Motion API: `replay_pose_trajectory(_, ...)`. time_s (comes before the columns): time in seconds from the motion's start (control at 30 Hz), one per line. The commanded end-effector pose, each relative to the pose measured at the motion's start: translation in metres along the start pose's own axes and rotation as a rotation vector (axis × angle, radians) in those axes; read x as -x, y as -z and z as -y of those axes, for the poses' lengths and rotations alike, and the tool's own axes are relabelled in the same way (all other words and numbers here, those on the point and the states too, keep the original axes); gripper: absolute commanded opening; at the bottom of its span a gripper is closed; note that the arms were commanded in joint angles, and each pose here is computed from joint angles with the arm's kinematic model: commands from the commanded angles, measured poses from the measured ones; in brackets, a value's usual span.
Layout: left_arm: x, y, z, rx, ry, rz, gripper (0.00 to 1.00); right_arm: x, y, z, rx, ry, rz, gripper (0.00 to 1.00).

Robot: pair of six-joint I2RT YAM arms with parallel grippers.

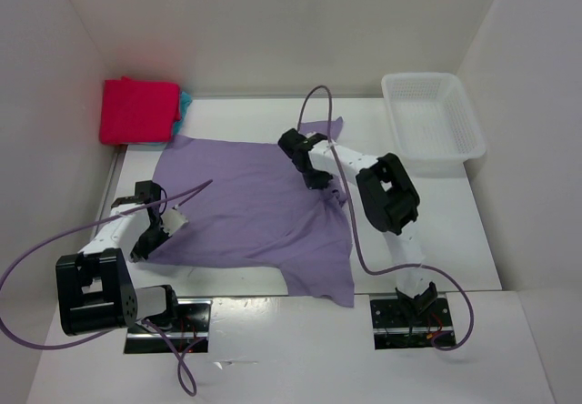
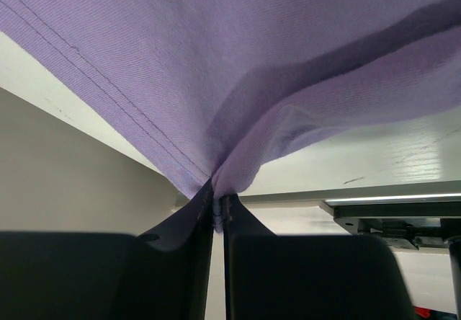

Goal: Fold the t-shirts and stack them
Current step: Flatten out the tshirt, then grap the side of the flattened tshirt closest away from the robot with both arms

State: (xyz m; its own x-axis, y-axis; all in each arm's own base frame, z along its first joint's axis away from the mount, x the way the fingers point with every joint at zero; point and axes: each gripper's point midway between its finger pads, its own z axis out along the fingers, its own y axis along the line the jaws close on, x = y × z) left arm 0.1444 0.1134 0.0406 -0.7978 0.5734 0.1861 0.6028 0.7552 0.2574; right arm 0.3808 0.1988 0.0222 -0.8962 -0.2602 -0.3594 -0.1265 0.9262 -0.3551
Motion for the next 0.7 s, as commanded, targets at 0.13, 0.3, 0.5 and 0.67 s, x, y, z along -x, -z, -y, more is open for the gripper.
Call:
replay_pose_trajectory(0.13, -0.002, 0.003, -0.003, 0.002, 0.027, -0.008, 0.13, 0.066, 0.009, 0.123, -0.073, -0.356, 0.133, 0.0)
replay_pose_trajectory(0.3, 0.0, 0.003, -0.004, -0.004, 0.024, -0.014, 0.13, 0.086, -0.013, 0.159, -0.081, -0.452, 0.12, 0.03)
replay_pose_trajectory(0.5, -0.002, 0.003, -0.002, -0.011, 0.021, -0.019, 0.13, 0.092, -0.018, 0.16, -0.064, -0.465, 0.119, 0.57)
replay_pose_trajectory(0.67, -0.001, 0.003, -0.001, -0.017, 0.021, -0.013, 0.13, 0.104, 0.038, 0.169, 0.01, -0.504, 0.236, 0.69)
